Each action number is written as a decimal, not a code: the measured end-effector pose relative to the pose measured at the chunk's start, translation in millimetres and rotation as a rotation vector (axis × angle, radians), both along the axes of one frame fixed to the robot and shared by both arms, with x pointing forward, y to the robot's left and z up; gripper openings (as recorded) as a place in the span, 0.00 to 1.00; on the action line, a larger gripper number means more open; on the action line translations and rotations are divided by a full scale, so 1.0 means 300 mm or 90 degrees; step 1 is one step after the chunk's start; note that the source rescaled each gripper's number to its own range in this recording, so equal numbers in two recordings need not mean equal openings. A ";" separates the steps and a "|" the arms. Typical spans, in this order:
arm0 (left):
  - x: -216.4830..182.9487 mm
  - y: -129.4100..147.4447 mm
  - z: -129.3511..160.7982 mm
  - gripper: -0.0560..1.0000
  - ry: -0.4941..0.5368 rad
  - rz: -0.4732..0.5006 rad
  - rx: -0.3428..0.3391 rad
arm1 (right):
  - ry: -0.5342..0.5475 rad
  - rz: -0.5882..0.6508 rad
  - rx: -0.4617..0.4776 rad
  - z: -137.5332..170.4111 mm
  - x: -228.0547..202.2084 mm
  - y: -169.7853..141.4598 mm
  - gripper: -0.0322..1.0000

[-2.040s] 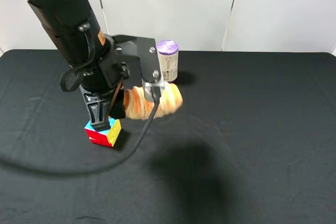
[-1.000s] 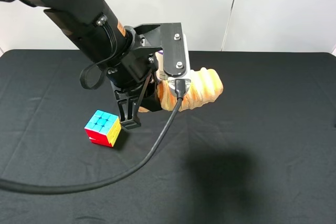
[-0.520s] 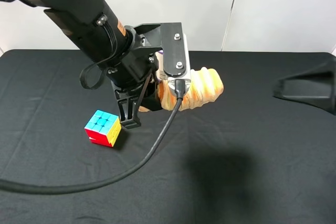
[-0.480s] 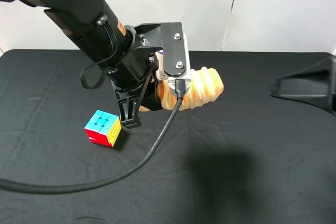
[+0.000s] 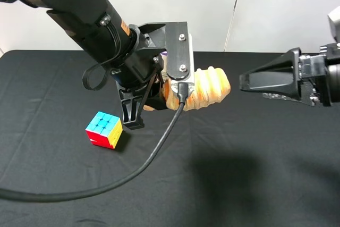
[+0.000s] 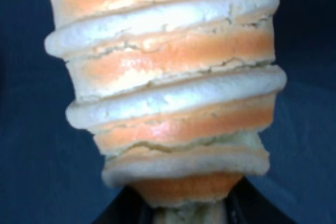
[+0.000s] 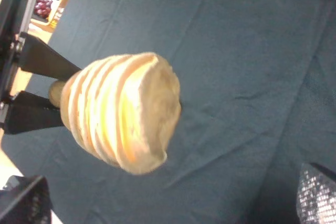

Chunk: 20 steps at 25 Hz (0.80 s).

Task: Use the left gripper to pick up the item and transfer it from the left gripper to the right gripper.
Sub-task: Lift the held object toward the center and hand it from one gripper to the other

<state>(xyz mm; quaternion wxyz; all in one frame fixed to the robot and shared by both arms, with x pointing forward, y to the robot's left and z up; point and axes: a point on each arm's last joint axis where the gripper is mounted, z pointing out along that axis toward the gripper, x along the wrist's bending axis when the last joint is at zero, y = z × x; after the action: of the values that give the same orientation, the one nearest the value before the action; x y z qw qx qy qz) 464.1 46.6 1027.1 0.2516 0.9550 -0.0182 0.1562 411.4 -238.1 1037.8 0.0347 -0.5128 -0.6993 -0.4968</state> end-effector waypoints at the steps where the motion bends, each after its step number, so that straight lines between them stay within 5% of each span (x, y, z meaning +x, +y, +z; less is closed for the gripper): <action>1: 0.000 0.000 0.000 0.06 -0.001 -0.001 0.000 | 0.003 0.007 0.006 -0.004 0.011 0.002 1.00; 20: 0.019 -0.013 0.016 0.06 -0.052 -0.004 -0.032 | 0.031 0.051 0.103 -0.069 0.132 0.025 1.00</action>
<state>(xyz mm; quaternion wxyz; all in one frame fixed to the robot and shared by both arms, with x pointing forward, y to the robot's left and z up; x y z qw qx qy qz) 469.7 42.7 1031.8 0.2750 0.9411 -0.0279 0.1946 451.1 -230.5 1017.1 0.1131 -0.4921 -0.6756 -0.5372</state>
